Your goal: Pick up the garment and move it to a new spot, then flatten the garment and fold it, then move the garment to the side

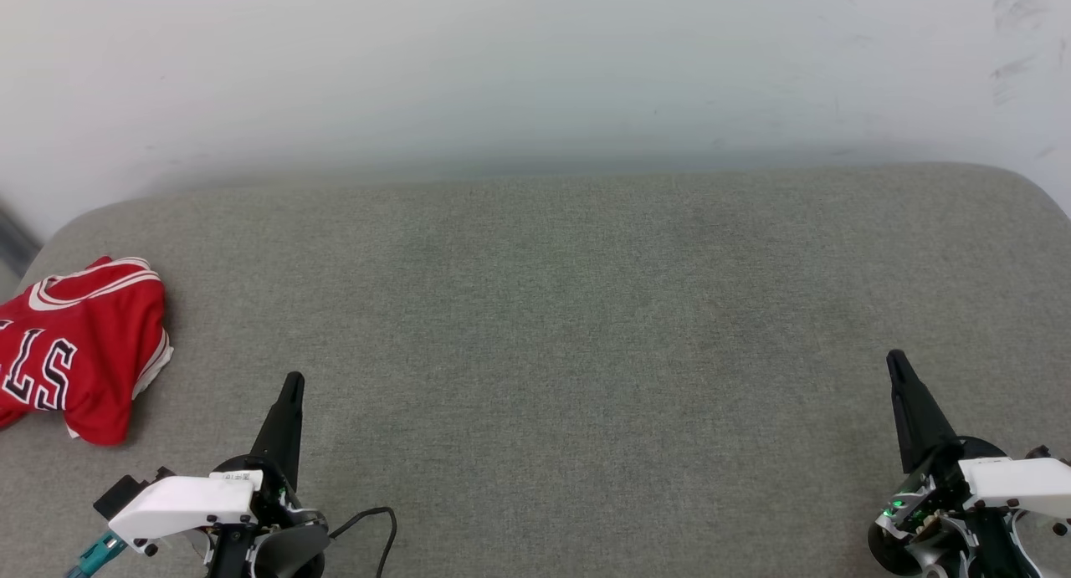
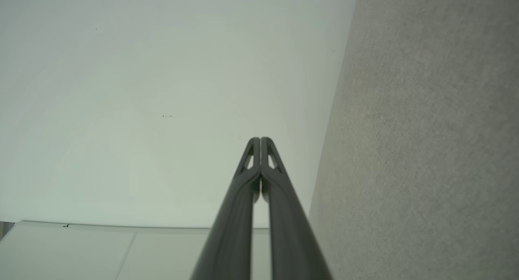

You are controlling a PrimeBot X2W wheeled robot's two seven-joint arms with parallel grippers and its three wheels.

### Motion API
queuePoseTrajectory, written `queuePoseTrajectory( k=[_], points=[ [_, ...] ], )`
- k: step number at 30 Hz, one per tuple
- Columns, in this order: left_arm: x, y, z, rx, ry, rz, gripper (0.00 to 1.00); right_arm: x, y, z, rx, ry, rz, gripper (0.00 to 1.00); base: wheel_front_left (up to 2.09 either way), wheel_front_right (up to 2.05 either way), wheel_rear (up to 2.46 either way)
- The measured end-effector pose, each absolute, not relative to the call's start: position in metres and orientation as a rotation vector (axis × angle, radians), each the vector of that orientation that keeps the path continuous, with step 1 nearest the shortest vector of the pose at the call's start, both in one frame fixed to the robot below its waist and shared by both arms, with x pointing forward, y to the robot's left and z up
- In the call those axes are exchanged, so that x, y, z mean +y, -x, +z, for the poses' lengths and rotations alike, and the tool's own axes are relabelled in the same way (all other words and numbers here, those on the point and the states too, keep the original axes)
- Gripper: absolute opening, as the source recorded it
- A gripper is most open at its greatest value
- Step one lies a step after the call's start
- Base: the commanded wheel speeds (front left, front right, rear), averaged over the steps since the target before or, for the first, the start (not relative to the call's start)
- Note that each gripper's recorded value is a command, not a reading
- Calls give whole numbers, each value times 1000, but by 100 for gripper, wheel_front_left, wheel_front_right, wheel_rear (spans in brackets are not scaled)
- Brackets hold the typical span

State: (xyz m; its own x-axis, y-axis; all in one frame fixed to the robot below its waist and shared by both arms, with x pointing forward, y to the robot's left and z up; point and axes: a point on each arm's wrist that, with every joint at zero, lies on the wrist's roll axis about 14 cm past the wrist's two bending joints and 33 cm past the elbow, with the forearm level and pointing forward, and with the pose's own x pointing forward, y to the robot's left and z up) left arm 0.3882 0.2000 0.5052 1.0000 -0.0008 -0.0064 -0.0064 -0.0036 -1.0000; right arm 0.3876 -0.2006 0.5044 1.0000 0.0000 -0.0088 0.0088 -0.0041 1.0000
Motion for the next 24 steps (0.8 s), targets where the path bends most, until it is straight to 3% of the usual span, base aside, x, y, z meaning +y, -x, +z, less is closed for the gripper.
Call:
queuePoseTrajectory(
  k=[24],
  points=[
    [200, -388, 505, 6, 1574, 4, 0, -201, -388, 504, 7, -1575, -7, 0, 0, 0, 0]
  ],
)
